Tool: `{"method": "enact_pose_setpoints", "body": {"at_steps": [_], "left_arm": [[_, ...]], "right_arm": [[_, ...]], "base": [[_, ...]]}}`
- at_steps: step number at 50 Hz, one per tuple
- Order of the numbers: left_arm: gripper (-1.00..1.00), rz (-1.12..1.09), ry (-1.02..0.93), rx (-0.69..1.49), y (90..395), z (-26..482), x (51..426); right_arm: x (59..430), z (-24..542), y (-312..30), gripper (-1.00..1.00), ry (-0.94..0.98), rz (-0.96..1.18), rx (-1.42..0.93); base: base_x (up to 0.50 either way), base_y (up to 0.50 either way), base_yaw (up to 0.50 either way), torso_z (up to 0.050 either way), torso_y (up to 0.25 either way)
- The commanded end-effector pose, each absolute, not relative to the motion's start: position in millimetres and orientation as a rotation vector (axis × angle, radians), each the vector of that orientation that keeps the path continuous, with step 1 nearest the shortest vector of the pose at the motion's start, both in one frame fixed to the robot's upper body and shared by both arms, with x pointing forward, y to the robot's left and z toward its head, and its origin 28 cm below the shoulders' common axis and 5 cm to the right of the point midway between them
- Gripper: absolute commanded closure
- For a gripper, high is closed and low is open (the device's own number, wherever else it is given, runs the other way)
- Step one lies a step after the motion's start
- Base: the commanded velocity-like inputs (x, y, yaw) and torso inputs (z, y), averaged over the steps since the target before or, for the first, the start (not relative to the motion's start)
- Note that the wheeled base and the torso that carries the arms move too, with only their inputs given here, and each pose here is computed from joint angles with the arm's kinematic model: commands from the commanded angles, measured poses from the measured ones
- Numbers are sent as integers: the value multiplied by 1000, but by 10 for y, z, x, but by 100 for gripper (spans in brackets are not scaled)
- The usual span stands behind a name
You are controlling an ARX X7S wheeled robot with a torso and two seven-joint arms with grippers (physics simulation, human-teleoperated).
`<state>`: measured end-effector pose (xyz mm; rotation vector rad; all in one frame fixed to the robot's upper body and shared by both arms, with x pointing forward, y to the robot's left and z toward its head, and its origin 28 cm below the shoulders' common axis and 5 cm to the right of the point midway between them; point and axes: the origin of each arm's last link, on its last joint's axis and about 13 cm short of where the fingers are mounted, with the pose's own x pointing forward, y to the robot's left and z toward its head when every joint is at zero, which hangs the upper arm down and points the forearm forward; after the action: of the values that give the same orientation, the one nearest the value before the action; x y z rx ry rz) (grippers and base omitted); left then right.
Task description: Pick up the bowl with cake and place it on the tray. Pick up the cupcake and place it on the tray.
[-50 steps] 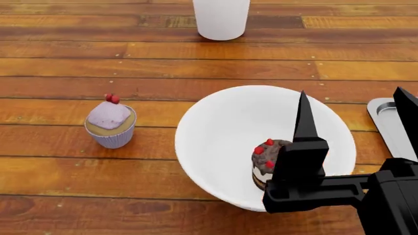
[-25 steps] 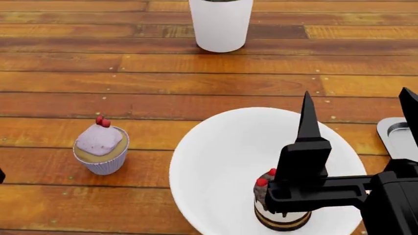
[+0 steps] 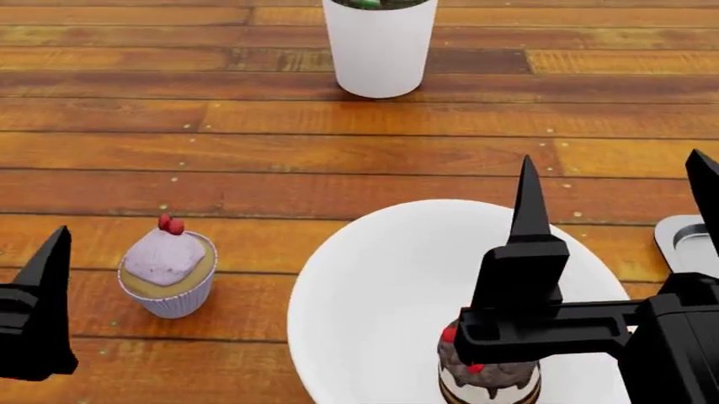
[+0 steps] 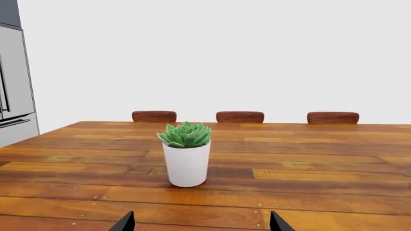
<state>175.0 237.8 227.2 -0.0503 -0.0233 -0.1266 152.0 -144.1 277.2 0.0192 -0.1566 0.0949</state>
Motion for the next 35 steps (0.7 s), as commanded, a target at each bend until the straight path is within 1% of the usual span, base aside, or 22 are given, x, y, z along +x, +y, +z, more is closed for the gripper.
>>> {"method": "enact_pose_setpoints", "body": {"at_steps": [1,14,25,35], "left_arm": [[-100,-202,25,-43,2252,2010,1688],[-100,-232,96,-70,2147,1758,1674],[-100,-231,64,-64,2142,1767,1882],[-100,-237,95,-70,2114,1664,2008]], "right_arm": [[1512,2766,-1438,-100,-159,88,19],[1474,2768,-1444,-100,-158,89,21],[1463,2769,-1443,-100,-161,92,18],[1439,2783,-1433,-100,-164,100,19]], "base": [[0,0,0,0,0],[0,0,0,0,0],[0,0,0,0,0],[0,0,0,0,0]]}}
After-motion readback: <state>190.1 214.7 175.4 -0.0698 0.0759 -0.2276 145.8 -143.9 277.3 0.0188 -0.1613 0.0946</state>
